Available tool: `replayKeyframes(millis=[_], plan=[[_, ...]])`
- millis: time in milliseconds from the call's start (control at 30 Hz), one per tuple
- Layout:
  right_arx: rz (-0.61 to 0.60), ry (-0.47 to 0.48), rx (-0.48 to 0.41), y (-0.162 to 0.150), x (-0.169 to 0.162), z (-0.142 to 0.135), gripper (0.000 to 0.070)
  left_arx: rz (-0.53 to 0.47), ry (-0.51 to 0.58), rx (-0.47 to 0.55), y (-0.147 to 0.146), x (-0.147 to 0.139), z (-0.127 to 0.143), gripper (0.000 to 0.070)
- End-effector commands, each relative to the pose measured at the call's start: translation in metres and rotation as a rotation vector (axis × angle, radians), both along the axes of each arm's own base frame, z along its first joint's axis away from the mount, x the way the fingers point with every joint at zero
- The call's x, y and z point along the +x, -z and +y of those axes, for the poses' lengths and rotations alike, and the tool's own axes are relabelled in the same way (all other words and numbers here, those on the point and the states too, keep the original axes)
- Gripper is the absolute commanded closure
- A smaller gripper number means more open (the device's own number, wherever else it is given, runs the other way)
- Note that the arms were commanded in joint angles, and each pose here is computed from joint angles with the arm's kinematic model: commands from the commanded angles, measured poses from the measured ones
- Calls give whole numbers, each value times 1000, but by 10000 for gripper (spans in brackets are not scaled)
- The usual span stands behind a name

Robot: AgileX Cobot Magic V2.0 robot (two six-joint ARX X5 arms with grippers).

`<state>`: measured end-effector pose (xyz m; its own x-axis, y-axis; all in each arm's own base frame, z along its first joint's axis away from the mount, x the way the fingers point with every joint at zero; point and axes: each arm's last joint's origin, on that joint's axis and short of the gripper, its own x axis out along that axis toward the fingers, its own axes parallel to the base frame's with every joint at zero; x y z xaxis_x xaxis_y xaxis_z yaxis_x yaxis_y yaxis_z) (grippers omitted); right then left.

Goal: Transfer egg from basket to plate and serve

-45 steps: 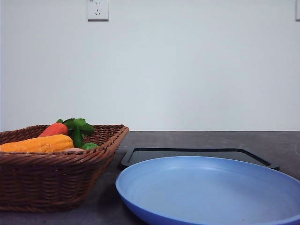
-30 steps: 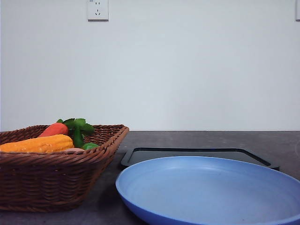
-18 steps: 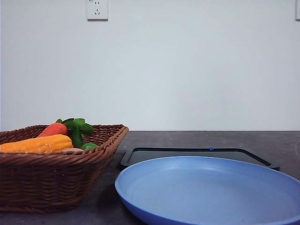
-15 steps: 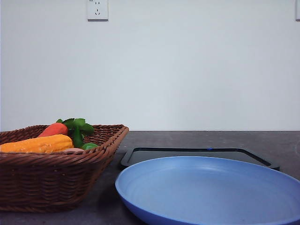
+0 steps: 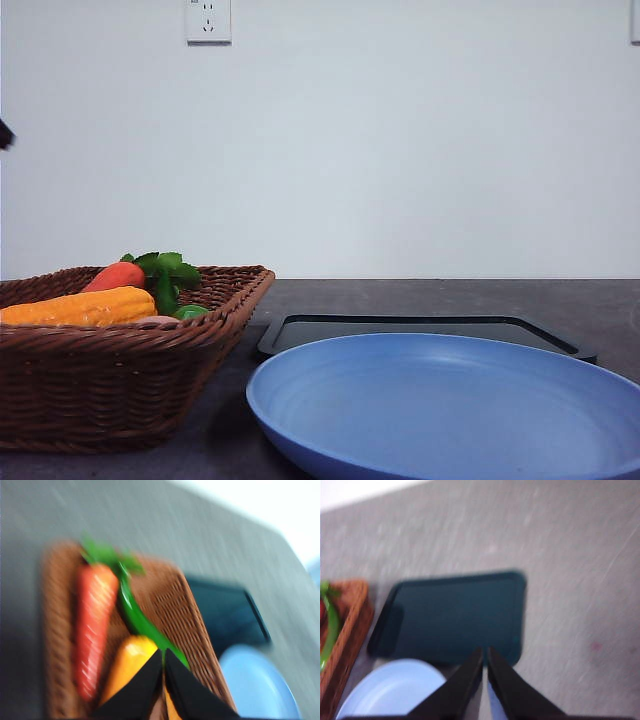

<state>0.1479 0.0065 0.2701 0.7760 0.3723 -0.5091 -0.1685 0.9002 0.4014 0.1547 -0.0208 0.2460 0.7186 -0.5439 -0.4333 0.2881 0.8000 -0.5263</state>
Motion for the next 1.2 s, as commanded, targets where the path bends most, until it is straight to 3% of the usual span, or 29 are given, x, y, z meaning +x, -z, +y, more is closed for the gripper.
replayKeyframes(millis=[0, 200, 300, 400, 467, 600, 900, 1000, 1167], plan=[[28, -59, -17, 2, 6, 1, 700, 26, 68, 24, -2, 7, -5, 700], [251, -189, 45, 29, 21, 5, 700, 160, 191, 37, 11, 24, -25, 700], [369, -249, 47, 43, 25, 11, 628, 197, 233, 44, 18, 29, -33, 680], [462, -292, 45, 55, 30, 19, 514, 208, 265, 47, 22, 32, -41, 574], [497, -315, 35, 61, 35, 24, 502, 211, 270, 39, 23, 34, -44, 489], [538, -371, 20, 76, 45, 37, 502, 214, 267, 14, 23, 37, -49, 387], [630, -423, 19, 116, 62, 58, 515, 214, 271, 9, 22, 37, -50, 388], [650, -438, 13, 123, 65, 63, 559, 213, 271, 9, 22, 37, -50, 389], [649, -438, 14, 125, 66, 64, 700, 213, 271, 9, 22, 37, -50, 389]])
